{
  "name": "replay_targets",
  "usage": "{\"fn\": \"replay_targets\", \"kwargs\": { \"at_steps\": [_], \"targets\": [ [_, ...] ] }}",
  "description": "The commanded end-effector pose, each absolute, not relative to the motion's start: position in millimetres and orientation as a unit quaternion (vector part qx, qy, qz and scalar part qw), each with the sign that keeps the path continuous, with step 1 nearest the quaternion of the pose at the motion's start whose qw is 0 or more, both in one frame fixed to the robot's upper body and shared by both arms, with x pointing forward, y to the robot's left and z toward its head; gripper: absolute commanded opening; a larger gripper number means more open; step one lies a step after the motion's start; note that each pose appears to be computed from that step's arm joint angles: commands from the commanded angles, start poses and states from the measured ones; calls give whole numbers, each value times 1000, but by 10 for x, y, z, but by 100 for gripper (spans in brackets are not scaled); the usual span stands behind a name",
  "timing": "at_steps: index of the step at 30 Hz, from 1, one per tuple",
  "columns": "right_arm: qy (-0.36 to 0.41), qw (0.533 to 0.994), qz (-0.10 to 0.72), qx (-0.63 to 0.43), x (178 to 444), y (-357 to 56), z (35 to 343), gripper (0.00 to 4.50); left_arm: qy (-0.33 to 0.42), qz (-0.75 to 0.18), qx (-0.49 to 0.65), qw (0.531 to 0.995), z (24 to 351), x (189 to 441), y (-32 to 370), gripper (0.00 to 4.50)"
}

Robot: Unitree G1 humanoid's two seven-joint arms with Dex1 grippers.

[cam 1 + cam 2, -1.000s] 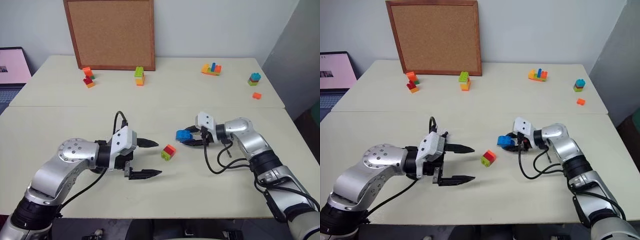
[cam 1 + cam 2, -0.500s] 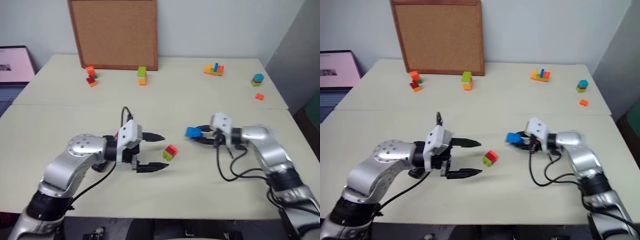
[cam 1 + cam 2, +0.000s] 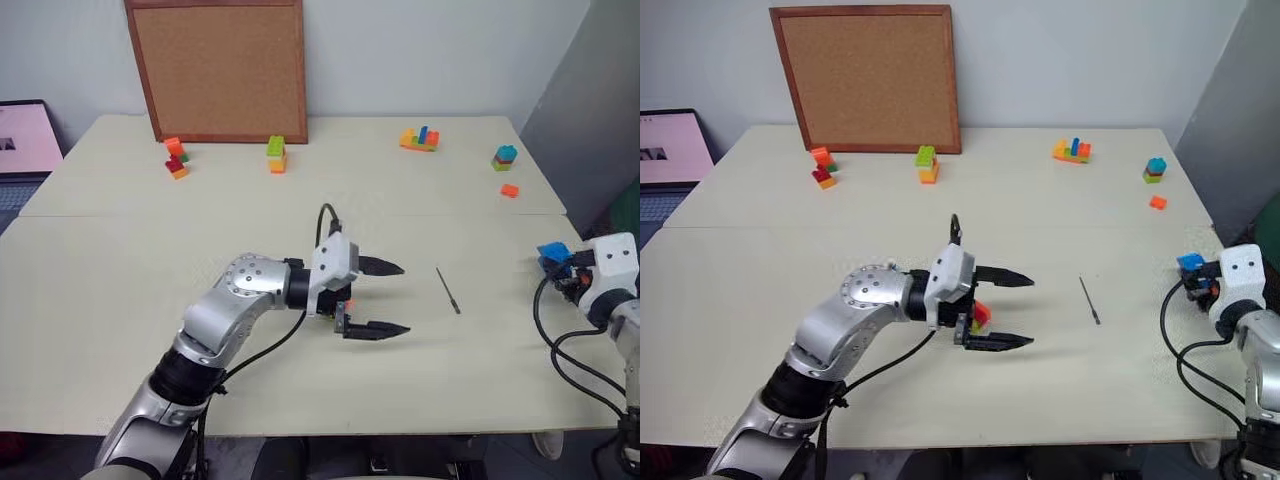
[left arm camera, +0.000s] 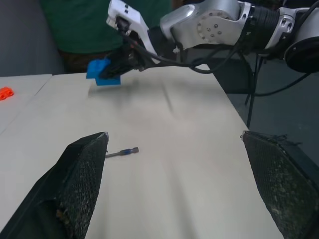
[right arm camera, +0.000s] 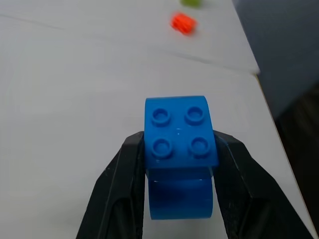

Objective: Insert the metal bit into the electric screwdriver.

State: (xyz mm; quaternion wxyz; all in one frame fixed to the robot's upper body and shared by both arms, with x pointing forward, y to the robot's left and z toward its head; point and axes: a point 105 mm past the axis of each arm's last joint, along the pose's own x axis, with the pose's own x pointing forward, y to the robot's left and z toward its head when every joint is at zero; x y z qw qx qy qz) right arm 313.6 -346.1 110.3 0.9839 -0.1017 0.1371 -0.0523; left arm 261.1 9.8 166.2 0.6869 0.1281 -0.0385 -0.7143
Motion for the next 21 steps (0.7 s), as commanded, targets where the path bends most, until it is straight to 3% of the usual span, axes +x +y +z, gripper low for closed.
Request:
{"fn": "replay_targets", "kwargs": {
  "at_steps": [1, 4, 6, 15, 17, 21],
  "targets": [
    [114, 986, -85, -84, 3154, -3570, 1237, 150, -64, -717, 144, 679, 1726, 2604, 62, 450],
    [109, 987, -93, -69, 3165, -3569, 1248, 150, -67, -712, 146, 684, 1729, 2627, 67, 450],
    [101, 989, -99, -45, 3172, -3555, 1276, 221, -69, -707, 150, 687, 1727, 2644, 72, 450],
    [31, 997, -68, -30, 3030, -3447, 1725, 430, -68, -673, 165, 718, 1750, 2763, 192, 450],
    [17, 998, -31, -57, 2997, -3321, 1840, 448, -69, -662, 168, 727, 1778, 2796, 252, 450],
    [5, 969, 210, -133, 2859, -2441, 2052, 448, -50, -626, 181, 757, 1877, 2824, 613, 450]
  ]
}}
